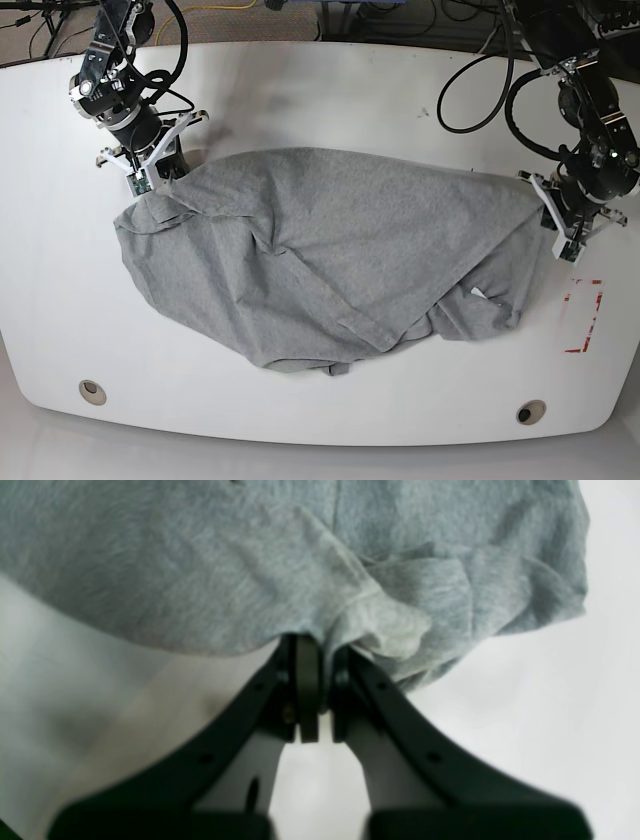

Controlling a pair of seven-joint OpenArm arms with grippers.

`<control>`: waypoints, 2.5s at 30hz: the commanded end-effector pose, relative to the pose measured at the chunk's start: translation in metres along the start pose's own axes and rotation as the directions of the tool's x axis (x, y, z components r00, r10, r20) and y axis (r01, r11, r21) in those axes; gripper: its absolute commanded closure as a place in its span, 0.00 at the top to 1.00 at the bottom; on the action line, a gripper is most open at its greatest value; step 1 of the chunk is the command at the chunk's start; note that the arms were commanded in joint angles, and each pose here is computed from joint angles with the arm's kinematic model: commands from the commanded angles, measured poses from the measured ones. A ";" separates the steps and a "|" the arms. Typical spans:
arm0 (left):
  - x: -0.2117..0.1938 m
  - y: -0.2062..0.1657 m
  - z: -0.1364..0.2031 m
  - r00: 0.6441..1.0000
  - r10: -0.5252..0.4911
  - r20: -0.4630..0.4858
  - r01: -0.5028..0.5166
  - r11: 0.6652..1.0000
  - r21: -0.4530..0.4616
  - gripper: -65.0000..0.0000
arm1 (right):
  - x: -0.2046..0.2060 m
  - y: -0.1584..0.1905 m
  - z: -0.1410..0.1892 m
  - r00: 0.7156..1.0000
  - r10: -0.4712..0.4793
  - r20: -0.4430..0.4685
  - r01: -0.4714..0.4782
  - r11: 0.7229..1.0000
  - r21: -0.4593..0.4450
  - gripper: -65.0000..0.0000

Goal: Fold the T-shirt properly
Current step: 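Pull the grasped fabric toward the left arm's side, stretching the shirt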

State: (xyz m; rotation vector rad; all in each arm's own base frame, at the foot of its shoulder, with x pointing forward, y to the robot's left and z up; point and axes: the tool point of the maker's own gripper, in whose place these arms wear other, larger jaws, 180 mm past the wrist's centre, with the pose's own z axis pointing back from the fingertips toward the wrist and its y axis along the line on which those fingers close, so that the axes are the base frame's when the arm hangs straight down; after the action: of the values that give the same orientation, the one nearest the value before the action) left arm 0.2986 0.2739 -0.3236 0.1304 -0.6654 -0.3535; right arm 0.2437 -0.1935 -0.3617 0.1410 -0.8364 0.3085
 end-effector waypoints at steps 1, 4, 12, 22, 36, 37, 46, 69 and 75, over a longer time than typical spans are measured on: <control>-0.001 0.015 0.009 1.000 -0.003 0.016 0.003 0.999 0.039 0.00 | 0.013 -0.003 0.003 0.999 0.008 0.047 -0.008 1.000 -0.004 0.02; -0.013 0.020 0.012 1.000 0.017 -0.005 -0.017 0.998 0.053 0.00 | 0.013 -0.003 0.003 0.999 0.008 0.047 -0.008 1.000 -0.004 0.02; -0.041 0.034 0.019 0.997 0.012 -0.074 -0.006 0.997 0.081 0.00 | 0.013 -0.003 0.003 0.999 0.008 0.047 -0.008 1.000 -0.004 0.02; -0.029 0.029 0.017 1.000 -0.009 -0.023 0.010 0.998 0.065 0.10 | 0.013 -0.003 0.003 0.999 0.008 0.047 -0.008 1.000 -0.004 0.02; 0.067 -0.018 -0.030 0.992 -0.013 0.129 0.026 0.995 -0.097 0.63 | 0.013 -0.003 0.003 0.999 0.008 0.047 -0.008 1.000 -0.004 0.02; 0.070 -0.018 -0.033 0.992 -0.003 0.127 0.016 0.995 -0.102 0.63 | 0.013 -0.003 0.003 0.999 0.008 0.047 -0.008 1.000 -0.004 0.02; 0.108 -0.039 -0.074 0.979 0.113 0.169 -0.074 0.972 -0.221 0.63 | 0.013 -0.003 0.003 0.999 0.008 0.047 -0.008 1.000 -0.004 0.02; 0.105 -0.094 -0.135 0.972 0.221 0.081 -0.169 0.894 -0.414 0.61 | 0.018 -0.004 0.002 0.998 0.010 0.060 -0.010 1.000 -0.005 0.02; 0.103 -0.111 -0.137 0.985 0.160 0.068 -0.115 0.894 -0.432 0.23 | 0.020 -0.004 0.002 0.998 0.011 0.063 -0.010 1.000 -0.006 0.02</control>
State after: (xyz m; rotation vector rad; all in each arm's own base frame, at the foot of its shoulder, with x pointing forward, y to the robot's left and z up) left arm 0.4155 0.1376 -0.4113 -0.3569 -0.6394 -0.3354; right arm 0.2484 -0.1934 -0.3585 0.1396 -0.8495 0.3090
